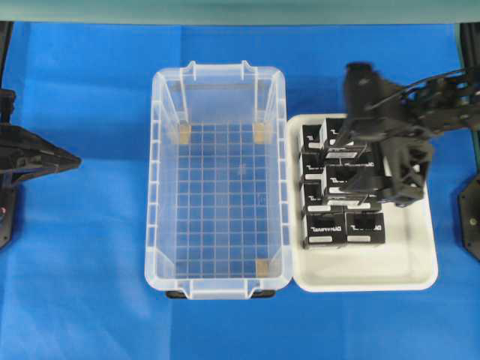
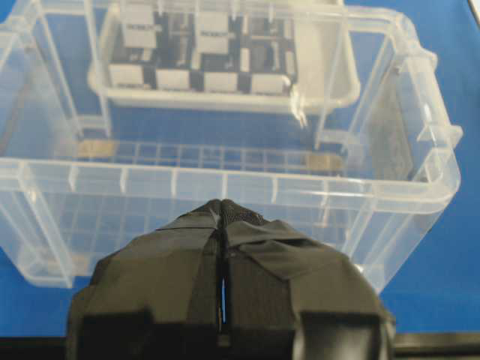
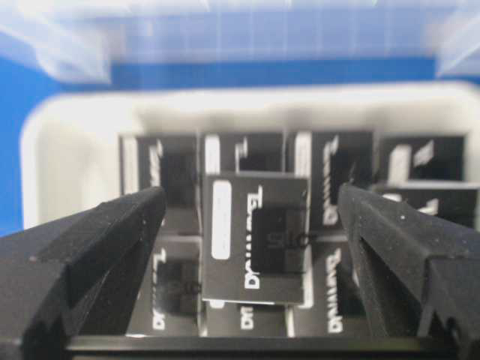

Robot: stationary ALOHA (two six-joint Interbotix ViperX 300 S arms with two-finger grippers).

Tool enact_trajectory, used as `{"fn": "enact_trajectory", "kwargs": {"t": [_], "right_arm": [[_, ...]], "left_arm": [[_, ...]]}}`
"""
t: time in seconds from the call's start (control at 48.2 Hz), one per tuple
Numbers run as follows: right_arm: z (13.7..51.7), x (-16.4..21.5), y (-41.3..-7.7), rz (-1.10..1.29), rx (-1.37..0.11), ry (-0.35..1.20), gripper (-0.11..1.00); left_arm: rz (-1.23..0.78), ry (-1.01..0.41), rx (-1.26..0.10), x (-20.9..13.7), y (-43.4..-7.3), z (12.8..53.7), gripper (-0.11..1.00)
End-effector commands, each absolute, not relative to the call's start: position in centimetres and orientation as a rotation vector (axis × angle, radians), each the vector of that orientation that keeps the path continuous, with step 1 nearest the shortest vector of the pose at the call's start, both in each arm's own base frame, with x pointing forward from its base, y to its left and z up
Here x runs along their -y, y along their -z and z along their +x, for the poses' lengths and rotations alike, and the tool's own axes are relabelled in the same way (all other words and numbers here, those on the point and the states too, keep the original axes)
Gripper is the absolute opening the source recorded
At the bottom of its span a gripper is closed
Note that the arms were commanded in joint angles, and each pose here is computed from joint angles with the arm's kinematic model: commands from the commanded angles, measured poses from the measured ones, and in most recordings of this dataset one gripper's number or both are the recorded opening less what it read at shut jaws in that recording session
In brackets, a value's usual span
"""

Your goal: Pick the box from inside the plastic case

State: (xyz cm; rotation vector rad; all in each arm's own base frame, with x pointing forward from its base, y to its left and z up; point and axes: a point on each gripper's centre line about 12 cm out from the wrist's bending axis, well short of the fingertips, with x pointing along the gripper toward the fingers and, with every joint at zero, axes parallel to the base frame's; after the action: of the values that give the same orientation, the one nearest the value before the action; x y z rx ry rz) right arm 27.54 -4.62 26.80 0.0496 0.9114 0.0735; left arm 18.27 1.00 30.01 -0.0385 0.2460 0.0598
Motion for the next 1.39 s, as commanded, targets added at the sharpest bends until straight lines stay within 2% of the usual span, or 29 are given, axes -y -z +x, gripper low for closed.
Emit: {"fn": "enact_trajectory", "kwargs": {"t": [0.0, 0.228, 0.561, 0.872, 1.37], "right_arm": [[27.0, 4.5, -29.2, 0.026, -0.815, -0.056, 0.95], [23.8, 3.7, -32.2, -0.023, -0.595, -0.004, 0.95], [19.8, 3.2, -33.7, -0.032, -0.352, 0.074, 0.95], [18.0, 2.8, -33.9, 0.016, -0.281, 0.093, 0.95], [17.5, 2.6, -33.4, 0.021, -0.280, 0.091, 0.95]], "left_arm": [[-0.039, -0.063, -0.234, -1.1, -30.4, 18.4, -0.06], [-0.037, -0.063, -0.235, -1.1, -30.3, 18.4, -0.06], [-0.033, -0.062, -0.212, -1.0, -30.8, 18.1, -0.06], [-0.026, -0.058, -0.168, -1.0, -31.8, 17.5, -0.06], [-0.024, -0.053, -0.162, -0.9, -32.0, 17.4, -0.06]]}}
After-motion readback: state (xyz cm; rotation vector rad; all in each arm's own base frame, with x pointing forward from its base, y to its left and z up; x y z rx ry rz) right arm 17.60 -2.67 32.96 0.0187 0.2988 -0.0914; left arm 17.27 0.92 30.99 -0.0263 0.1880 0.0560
